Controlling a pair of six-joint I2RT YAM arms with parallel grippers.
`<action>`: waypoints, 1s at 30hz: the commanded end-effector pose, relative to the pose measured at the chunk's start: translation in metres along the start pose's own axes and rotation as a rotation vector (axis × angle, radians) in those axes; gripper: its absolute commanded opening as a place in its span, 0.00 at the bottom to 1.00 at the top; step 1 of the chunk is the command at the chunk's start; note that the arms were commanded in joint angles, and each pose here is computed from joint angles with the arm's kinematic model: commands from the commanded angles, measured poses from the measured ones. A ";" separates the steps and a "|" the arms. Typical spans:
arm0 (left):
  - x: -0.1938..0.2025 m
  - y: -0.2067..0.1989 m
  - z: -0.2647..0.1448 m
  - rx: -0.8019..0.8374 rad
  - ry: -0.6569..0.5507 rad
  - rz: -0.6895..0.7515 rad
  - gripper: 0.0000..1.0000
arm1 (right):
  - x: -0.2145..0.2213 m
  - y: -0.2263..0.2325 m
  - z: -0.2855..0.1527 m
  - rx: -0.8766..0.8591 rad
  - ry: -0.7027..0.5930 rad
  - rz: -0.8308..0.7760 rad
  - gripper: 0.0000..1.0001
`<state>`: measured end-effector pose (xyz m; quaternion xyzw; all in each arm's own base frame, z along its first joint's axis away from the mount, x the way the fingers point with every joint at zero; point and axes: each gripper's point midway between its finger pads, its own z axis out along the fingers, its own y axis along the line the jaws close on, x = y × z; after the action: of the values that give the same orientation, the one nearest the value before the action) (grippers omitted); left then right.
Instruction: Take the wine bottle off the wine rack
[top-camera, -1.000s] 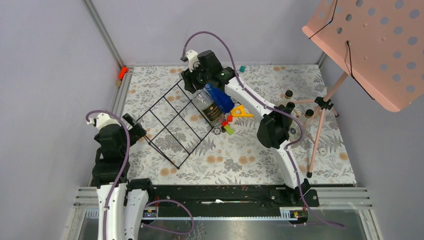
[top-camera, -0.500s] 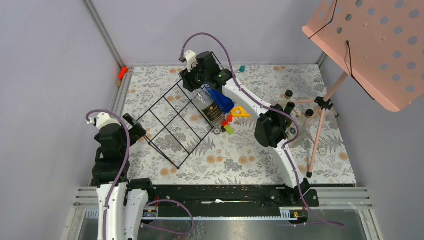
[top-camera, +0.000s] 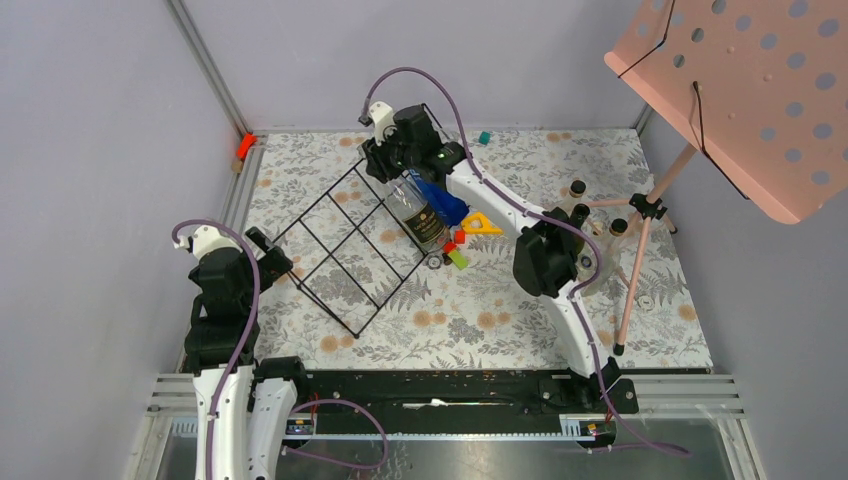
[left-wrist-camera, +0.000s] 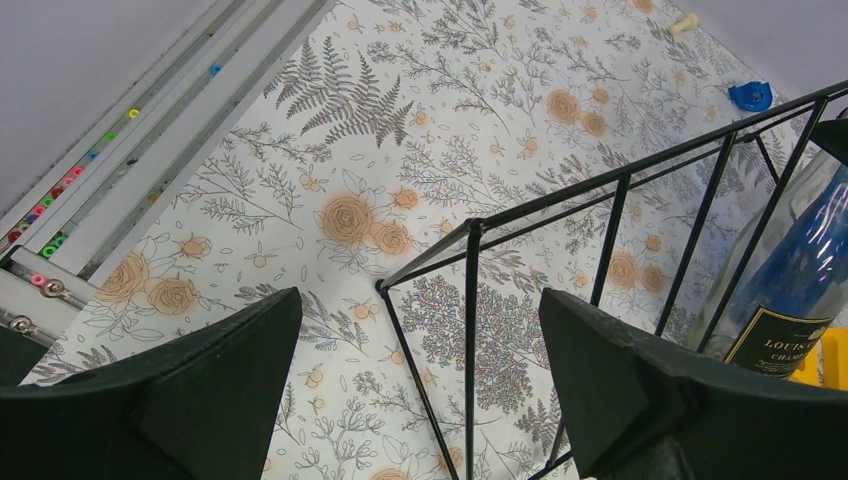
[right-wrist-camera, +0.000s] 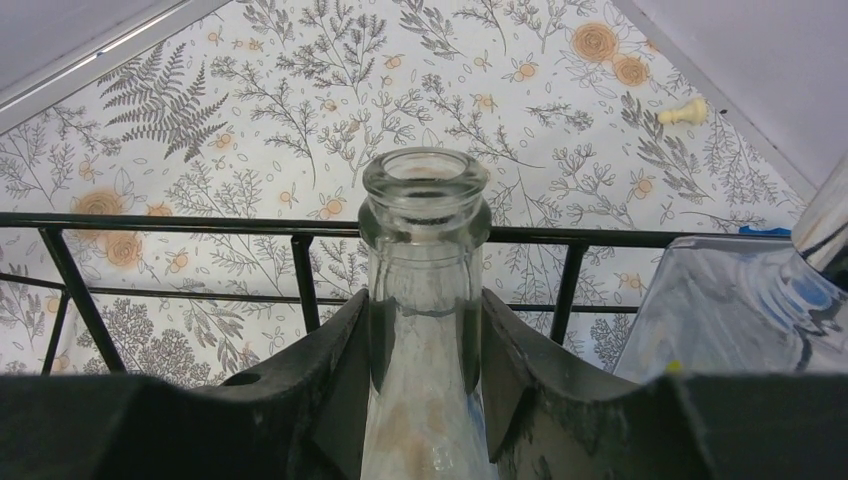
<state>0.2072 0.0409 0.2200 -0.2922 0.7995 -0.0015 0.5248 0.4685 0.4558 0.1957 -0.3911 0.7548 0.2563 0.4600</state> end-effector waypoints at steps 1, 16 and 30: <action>-0.012 -0.004 -0.001 0.021 -0.045 -0.002 0.99 | -0.062 0.011 -0.041 0.019 -0.151 -0.059 0.04; -0.011 -0.006 0.000 0.028 -0.042 -0.002 0.99 | -0.096 0.026 -0.114 0.036 -0.341 -0.130 0.00; -0.010 -0.007 0.001 0.031 -0.038 -0.001 0.99 | -0.118 0.044 -0.191 0.043 -0.493 -0.076 0.00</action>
<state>0.2072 0.0404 0.2204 -0.2915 0.7993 -0.0028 0.5255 0.3917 0.3828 0.2570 -0.3856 0.7167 0.2516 0.5238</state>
